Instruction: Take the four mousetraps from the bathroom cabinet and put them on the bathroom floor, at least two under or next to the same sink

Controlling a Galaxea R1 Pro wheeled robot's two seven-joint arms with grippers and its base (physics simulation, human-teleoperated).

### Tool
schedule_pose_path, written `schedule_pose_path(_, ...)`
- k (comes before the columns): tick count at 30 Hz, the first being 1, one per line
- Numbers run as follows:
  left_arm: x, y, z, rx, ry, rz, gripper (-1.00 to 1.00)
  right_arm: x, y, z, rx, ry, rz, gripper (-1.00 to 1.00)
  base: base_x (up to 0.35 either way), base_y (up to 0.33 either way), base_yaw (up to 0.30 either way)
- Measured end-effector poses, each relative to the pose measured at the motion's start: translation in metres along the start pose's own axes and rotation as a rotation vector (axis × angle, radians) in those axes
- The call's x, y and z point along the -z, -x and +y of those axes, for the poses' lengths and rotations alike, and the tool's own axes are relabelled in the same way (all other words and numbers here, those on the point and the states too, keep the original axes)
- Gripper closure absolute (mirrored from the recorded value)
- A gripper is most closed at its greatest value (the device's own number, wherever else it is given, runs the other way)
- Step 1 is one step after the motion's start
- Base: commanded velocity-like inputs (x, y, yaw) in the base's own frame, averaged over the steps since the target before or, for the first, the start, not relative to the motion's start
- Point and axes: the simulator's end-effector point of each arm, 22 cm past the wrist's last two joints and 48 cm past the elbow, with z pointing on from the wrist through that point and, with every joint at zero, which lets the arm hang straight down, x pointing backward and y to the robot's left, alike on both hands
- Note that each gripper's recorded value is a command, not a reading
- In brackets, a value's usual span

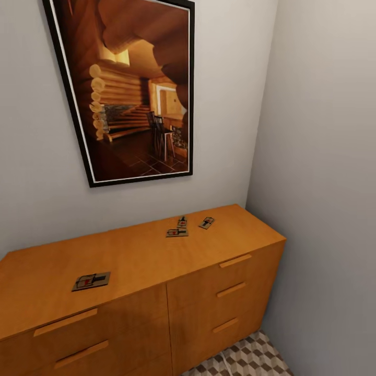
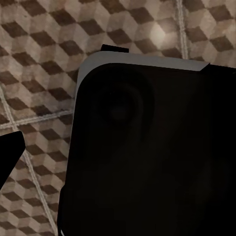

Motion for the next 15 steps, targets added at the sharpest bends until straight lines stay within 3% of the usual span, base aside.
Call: schedule_pose_path(15, 0.0000, 0.0001, 0.0005, 0.000, 0.001, 0.000, -1.00, 0.0000, 0.0006, 0.0014, -0.004, 0.001, -0.002, -1.00, 0.000, 0.000, 0.000)
